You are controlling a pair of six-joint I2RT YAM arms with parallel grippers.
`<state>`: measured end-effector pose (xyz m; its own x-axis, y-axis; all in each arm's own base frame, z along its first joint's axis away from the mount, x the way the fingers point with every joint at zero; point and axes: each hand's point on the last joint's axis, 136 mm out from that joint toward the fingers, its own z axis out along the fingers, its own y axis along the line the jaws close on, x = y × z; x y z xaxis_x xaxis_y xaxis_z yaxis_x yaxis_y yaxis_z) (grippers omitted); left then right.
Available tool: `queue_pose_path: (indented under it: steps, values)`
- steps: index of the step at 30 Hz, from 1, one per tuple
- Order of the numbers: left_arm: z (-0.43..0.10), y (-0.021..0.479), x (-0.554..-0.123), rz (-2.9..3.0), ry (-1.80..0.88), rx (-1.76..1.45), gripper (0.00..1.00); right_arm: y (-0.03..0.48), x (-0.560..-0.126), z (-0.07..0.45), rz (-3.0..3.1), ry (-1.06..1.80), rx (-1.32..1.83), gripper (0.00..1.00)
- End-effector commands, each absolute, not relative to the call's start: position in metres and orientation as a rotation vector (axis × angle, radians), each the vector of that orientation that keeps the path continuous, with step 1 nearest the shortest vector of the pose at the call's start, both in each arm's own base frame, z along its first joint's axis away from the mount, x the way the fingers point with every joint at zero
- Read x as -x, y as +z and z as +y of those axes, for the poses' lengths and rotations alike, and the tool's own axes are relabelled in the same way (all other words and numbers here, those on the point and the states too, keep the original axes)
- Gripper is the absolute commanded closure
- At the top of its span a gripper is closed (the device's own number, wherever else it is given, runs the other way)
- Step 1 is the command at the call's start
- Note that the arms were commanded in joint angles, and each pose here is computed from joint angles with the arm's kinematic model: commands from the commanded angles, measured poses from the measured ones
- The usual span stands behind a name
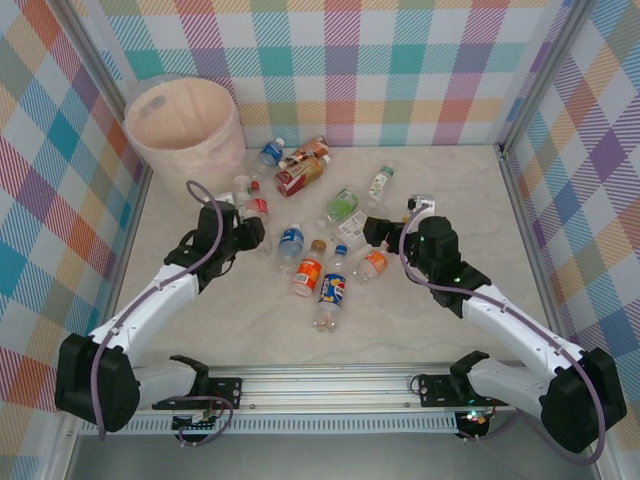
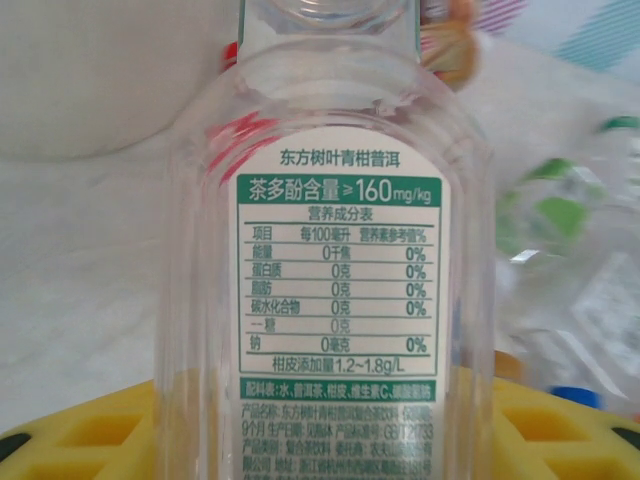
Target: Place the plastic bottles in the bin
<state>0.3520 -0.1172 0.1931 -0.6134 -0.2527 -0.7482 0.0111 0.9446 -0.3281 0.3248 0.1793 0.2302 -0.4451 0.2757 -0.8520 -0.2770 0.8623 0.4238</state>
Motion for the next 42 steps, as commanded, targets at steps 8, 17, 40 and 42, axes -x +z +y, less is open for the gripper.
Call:
queue_pose_path:
  steps: [8,17,40,42]
  values:
    - [-0.171,0.345,-0.386,1.848,-0.641,-0.048,0.54,0.263,-0.332,0.195,1.806,0.766,-0.009,0.00]
    - [-0.129,0.432,-0.432,1.620,-0.366,0.127,0.52,0.268,-0.330,0.196,1.798,0.784,-0.007,0.00]
    - [0.027,0.359,-0.553,1.837,-0.068,0.683,0.52,0.253,-0.334,0.186,1.884,0.705,-0.066,0.00]
    - [0.028,0.349,-0.556,1.859,-0.072,0.699,0.51,0.251,-0.334,0.186,1.893,0.698,-0.069,0.00]
